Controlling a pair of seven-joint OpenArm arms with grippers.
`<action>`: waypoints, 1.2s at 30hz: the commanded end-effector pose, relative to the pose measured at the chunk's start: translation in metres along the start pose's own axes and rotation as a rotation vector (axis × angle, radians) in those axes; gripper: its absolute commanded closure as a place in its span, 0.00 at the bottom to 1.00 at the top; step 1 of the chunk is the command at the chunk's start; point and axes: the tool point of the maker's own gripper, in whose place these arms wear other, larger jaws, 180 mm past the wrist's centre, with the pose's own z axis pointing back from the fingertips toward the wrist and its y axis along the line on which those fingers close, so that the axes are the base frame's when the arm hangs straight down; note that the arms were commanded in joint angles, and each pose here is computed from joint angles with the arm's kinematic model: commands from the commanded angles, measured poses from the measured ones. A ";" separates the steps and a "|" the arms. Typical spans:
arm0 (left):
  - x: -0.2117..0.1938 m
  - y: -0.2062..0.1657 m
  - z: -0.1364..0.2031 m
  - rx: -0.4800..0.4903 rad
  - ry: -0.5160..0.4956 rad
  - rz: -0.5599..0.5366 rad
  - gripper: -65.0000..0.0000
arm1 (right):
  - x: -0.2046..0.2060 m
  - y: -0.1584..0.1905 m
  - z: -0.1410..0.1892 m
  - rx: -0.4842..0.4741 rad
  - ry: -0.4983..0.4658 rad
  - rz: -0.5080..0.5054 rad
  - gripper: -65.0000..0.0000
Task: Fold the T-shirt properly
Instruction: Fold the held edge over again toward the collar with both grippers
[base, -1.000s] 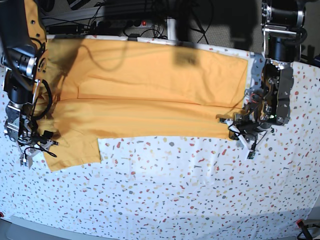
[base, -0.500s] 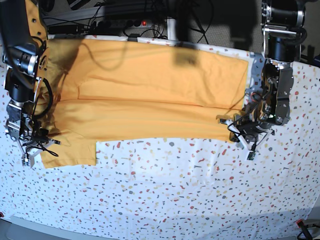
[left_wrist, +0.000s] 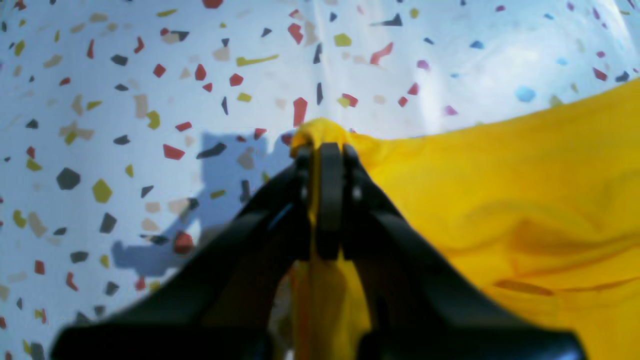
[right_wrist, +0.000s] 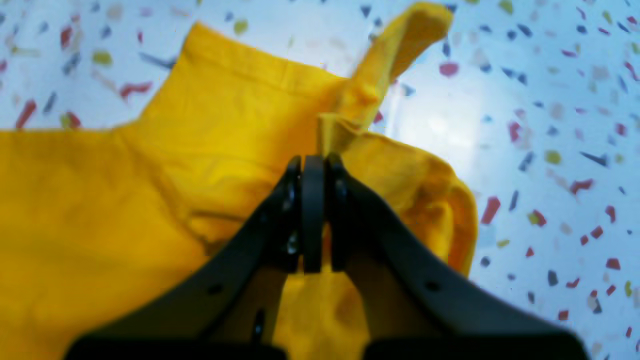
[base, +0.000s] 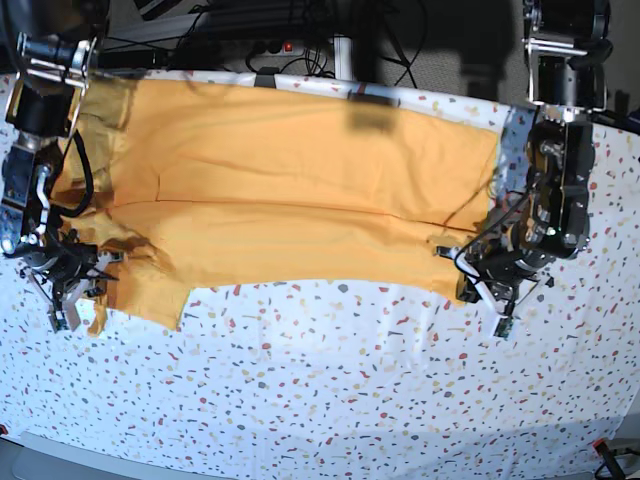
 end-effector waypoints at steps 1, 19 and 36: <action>0.025 -0.001 0.009 -0.001 -0.077 -0.019 1.00 | 0.022 -0.008 0.015 -0.020 -0.072 0.044 1.00; 0.011 -0.032 0.086 -0.003 -0.079 -0.195 1.00 | -0.035 -0.014 0.142 -0.161 -0.034 0.193 1.00; -0.054 -0.026 0.094 0.044 0.103 -0.227 1.00 | -0.118 -0.028 0.179 -0.176 0.225 0.091 1.00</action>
